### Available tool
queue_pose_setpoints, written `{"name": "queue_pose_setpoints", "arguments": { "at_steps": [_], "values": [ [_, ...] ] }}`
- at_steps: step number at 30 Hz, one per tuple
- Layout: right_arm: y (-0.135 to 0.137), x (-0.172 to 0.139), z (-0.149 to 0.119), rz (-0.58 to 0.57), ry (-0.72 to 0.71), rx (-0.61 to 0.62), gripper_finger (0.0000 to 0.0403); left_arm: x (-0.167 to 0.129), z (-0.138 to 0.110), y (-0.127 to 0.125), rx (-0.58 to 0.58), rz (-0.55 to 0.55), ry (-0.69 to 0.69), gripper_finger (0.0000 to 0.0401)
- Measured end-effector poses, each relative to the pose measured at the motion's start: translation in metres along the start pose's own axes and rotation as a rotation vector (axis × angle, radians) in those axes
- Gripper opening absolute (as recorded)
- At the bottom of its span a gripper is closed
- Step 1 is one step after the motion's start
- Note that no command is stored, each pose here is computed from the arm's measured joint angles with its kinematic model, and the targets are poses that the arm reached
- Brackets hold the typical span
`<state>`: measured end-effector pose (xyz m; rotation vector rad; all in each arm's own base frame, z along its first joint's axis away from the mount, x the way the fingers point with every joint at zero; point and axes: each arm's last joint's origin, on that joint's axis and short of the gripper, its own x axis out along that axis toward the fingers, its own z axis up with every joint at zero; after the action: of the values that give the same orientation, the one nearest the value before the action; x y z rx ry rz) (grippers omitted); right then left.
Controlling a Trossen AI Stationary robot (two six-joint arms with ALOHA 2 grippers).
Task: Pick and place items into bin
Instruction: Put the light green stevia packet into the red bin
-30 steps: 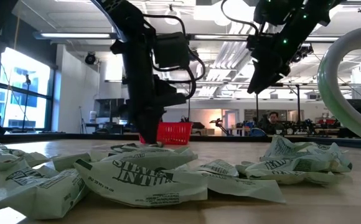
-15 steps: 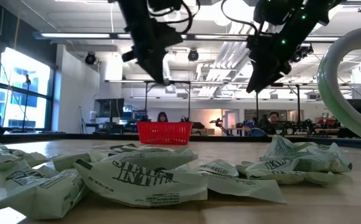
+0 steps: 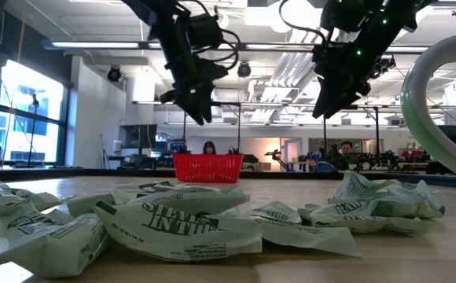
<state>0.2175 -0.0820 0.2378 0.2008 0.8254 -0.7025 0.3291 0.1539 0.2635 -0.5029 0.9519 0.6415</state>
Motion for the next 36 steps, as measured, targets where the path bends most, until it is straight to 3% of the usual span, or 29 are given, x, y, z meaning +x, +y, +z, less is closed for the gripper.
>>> {"name": "queue_pose_setpoints", "arguments": {
  "at_steps": [4,7,11,15,17,22,25,30,36],
  "values": [
    [0.0,0.0,0.0,0.006,0.0,-0.02,0.0299,-0.02,-0.012,-0.01,0.025,-0.114,0.09,0.0183],
    [0.002,0.0,0.0,0.052,0.004,-0.077,0.0299,-0.033,-0.035,-0.033,0.211,-0.193,0.211,0.0187],
    [0.009,-0.002,-0.001,0.119,0.001,-0.177,0.0299,-0.035,-0.076,-0.059,0.506,-0.208,0.382,0.0188],
    [0.014,-0.004,-0.002,0.138,-0.006,-0.241,0.0299,-0.034,-0.129,-0.073,0.669,-0.159,0.609,0.0188],
    [0.018,-0.005,-0.003,0.167,-0.01,-0.258,0.0299,-0.037,-0.153,-0.079,0.748,-0.164,0.652,0.0184],
    [0.029,-0.008,-0.004,0.239,-0.028,-0.344,0.0299,-0.04,-0.2,-0.084,0.925,-0.15,0.711,0.0161],
    [0.035,-0.006,-0.005,0.254,-0.029,-0.385,0.0299,-0.045,-0.218,-0.084,0.932,-0.145,0.71,0.0149],
    [0.047,0.009,-0.01,0.279,0.024,-0.405,0.0299,-0.054,-0.239,-0.084,0.908,-0.201,0.589,0.0137],
    [0.064,0.029,-0.021,0.303,0.115,-0.402,0.0299,-0.058,-0.26,-0.079,0.976,-0.199,0.484,0.0158]
  ]
}}
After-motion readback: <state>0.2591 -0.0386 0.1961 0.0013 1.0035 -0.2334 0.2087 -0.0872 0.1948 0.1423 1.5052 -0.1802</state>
